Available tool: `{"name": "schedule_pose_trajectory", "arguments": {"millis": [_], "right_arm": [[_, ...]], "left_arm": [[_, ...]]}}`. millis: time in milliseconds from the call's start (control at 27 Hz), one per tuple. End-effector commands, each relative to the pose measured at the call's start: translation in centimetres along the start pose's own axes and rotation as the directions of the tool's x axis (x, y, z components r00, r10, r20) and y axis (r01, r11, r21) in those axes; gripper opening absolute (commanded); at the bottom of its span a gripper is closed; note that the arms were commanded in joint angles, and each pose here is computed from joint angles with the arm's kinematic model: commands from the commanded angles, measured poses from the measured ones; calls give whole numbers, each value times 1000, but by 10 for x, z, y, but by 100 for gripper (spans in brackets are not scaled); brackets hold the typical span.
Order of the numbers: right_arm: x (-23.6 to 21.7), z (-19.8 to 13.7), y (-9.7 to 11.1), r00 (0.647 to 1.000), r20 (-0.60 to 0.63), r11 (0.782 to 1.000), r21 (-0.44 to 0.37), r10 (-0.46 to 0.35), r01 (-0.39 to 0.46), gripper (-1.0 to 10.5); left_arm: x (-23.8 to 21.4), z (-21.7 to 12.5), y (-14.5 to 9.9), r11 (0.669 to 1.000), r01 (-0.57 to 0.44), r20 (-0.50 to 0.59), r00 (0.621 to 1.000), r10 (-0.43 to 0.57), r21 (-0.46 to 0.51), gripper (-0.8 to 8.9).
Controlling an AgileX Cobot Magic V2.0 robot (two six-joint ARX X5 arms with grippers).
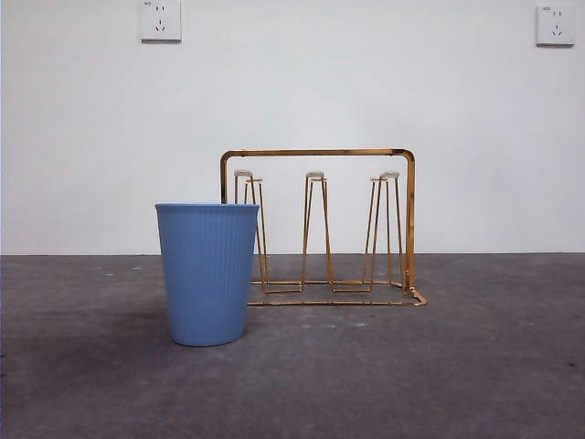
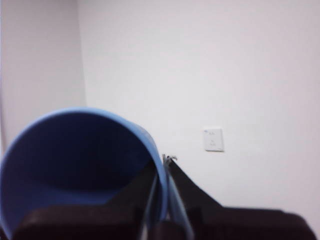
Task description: Pick up cup 1,put cup 1 in the cup rack,pick up cup 2,put cup 2 in the cup rack
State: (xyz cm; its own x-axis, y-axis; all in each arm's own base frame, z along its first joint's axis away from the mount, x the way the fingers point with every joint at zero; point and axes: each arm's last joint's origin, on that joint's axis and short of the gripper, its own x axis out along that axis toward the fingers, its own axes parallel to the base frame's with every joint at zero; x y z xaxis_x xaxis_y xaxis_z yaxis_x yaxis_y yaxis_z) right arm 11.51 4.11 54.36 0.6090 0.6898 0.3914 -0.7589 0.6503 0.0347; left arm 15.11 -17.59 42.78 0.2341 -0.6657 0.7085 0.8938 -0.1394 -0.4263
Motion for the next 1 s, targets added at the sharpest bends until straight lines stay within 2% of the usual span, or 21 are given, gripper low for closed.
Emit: {"name": "schedule_pose_trajectory", "arguments": {"millis": [37, 185, 407, 593, 1000], "right_arm": [[9, -4, -1, 999, 16, 997, 66, 43, -44, -12], [27, -14, 1, 995, 9, 990, 97, 102, -103, -12], [49, -30, 11, 988, -3, 983, 102, 153, -152, -12], [59, -38, 17, 990, -8, 987, 81, 141, -140, -12], [86, -62, 23, 982, -47, 979, 97, 185, -180, -12]], "left_arm": [[6, -1, 0, 999, 43, 41, 998, -42, -18, 562], [19, -5, 4, 997, 74, 57, 996, -73, -19, 562], [39, -2, 8, 995, 97, 72, 993, -96, -6, 562], [42, -2, 10, 995, 101, 77, 992, -102, 15, 562], [42, -1, 12, 997, 75, 111, 991, -77, 27, 554]]}}
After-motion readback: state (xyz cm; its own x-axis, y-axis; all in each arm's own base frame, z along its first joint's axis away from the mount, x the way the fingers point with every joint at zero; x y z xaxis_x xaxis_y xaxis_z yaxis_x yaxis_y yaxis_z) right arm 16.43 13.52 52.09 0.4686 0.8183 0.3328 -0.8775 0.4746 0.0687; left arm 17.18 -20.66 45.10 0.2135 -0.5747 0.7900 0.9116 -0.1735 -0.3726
